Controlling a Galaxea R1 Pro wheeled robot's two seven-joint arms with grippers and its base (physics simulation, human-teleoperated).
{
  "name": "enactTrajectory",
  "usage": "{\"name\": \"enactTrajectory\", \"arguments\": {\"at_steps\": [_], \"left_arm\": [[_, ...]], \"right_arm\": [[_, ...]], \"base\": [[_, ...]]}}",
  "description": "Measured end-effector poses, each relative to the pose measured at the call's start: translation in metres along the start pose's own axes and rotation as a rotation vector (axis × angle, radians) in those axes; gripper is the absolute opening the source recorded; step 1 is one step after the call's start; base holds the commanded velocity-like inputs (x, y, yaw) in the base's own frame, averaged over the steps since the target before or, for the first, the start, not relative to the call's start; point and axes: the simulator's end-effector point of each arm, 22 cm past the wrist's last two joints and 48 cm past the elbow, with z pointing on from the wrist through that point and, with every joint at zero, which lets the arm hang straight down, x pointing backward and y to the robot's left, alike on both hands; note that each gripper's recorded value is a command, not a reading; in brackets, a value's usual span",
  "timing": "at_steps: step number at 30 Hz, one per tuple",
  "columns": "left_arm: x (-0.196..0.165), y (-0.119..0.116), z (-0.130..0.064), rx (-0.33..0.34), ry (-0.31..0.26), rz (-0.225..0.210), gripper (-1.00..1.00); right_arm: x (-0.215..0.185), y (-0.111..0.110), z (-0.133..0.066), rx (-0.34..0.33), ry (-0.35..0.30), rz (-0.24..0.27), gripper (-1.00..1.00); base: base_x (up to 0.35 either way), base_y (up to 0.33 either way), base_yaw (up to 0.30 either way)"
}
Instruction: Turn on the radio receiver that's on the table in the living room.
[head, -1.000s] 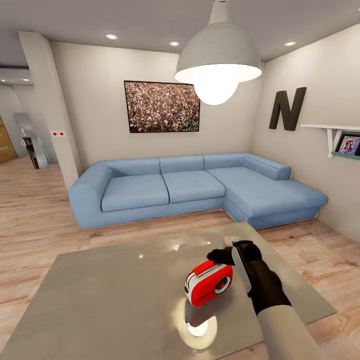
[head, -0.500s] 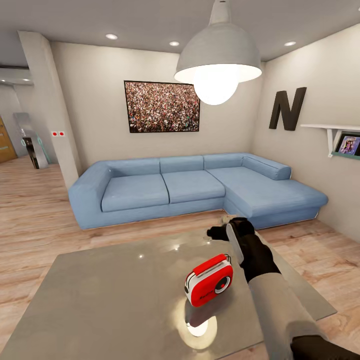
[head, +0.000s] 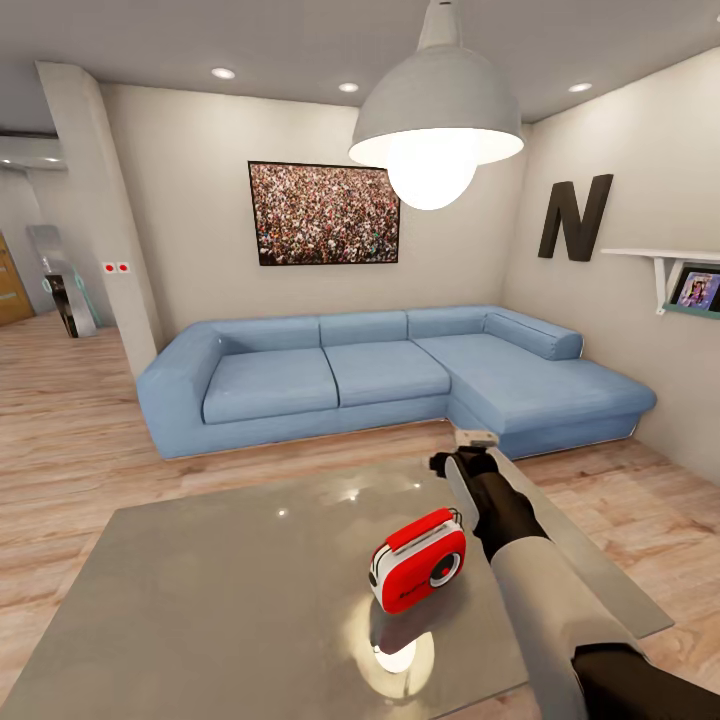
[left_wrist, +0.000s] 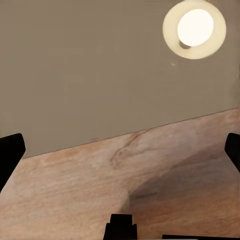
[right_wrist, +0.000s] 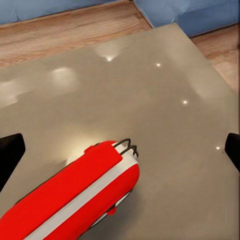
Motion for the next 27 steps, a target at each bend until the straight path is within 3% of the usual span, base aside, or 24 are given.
{"name": "enactTrajectory", "arguments": {"at_steps": [15,22,27], "left_arm": [[0.0,-0.002,0.0,0.002,-0.001,-0.002,1.0],[-0.003,-0.002,0.0,0.002,-0.013,-0.004,1.0],[-0.004,-0.002,0.0,0.002,-0.02,-0.007,1.0]], "right_arm": [[0.004,0.01,-0.002,-0.002,0.01,0.037,1.0],[0.008,0.016,-0.006,0.027,0.021,0.17,1.0],[0.014,0.005,-0.006,0.081,0.037,0.199,1.0]], "base": [[0.0,0.0,0.0],[0.0,0.0,0.0],[0.0,0.0,0.0]]}}
